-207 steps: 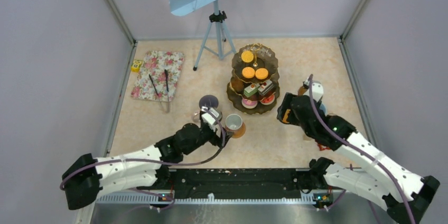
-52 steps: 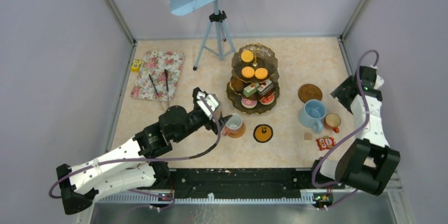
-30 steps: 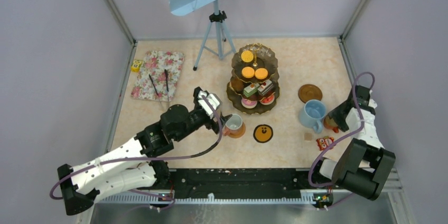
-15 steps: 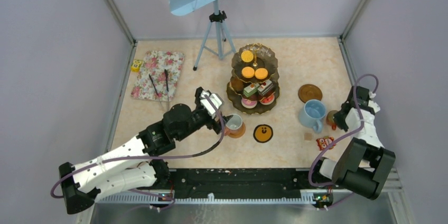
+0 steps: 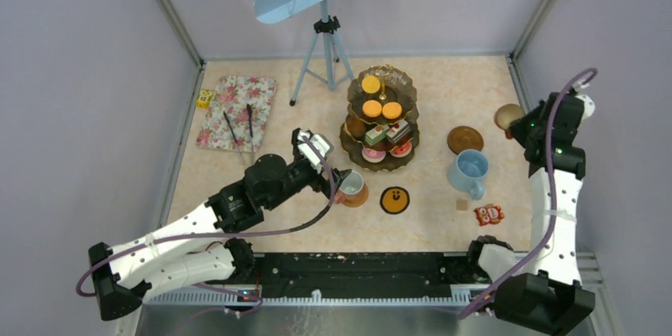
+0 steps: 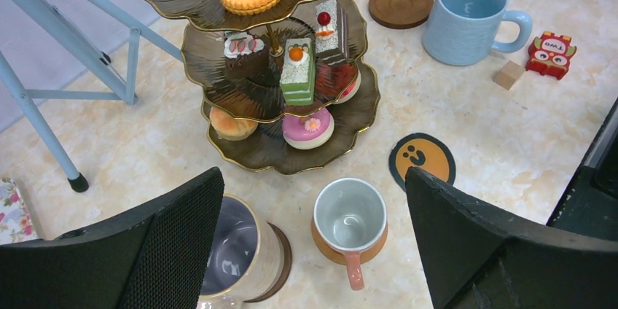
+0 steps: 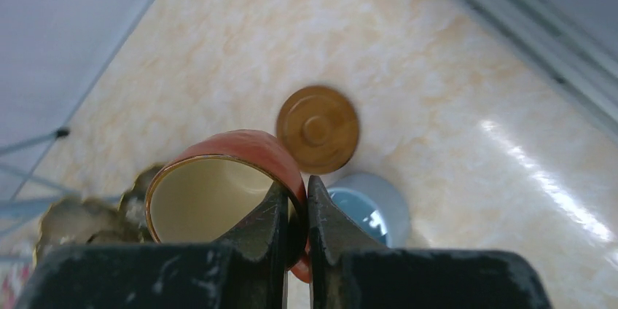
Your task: Serve the afternoon tea
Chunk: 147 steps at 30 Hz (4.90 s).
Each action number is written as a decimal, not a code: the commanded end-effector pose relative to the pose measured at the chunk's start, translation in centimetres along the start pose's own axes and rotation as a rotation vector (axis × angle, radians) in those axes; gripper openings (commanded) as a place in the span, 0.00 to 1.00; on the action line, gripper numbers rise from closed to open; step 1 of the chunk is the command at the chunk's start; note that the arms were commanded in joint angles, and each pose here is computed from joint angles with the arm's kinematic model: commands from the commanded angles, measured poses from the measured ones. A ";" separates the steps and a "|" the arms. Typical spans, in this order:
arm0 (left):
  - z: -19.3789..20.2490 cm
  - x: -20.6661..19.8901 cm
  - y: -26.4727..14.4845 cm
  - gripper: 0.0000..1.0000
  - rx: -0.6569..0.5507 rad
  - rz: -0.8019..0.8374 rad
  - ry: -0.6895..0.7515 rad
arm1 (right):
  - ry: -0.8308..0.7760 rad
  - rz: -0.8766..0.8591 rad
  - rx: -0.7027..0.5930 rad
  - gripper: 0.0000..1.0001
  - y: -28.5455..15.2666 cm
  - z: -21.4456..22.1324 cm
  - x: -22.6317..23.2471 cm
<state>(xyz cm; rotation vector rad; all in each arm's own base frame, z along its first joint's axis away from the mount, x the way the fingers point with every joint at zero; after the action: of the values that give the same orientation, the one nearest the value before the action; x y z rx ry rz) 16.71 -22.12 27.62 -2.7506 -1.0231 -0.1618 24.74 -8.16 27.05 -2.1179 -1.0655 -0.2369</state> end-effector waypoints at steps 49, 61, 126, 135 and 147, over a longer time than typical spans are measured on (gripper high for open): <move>-2.3 0.4 -2.9 0.99 -0.103 -0.029 -0.189 | -0.159 0.243 0.520 0.35 -8.2 31.7 4.4; -2.0 0.5 -1.8 0.99 -0.082 -0.037 -0.159 | -0.237 -0.072 0.353 0.55 -10.0 24.4 6.3; -4.1 0.8 -0.8 0.99 -0.093 -0.063 -0.200 | -0.525 -0.153 0.737 0.32 7.6 25.5 3.9; -4.0 0.5 -0.6 0.99 -0.090 -0.049 -0.214 | -0.509 -0.138 0.801 0.32 3.1 27.1 -0.2; -4.2 -0.1 -0.2 0.99 -0.100 -0.009 -0.237 | -0.371 0.074 0.762 0.33 -0.6 27.5 -5.5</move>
<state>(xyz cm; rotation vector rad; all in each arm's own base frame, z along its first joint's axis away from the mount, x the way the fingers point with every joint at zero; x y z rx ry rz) 16.37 -22.52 28.87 -2.8013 -1.1054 0.1067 20.35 9.37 7.19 -1.4366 -1.3013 0.4568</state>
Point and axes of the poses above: each gripper's point midway between its finger pads, its own y axis out along the fingers, its own x axis along the line the jaws close on, z = x × y, the point moved 5 cm from there along -y, back along the fingers, and after that the axes turned 4 degrees about y, right-handed, at the moved point
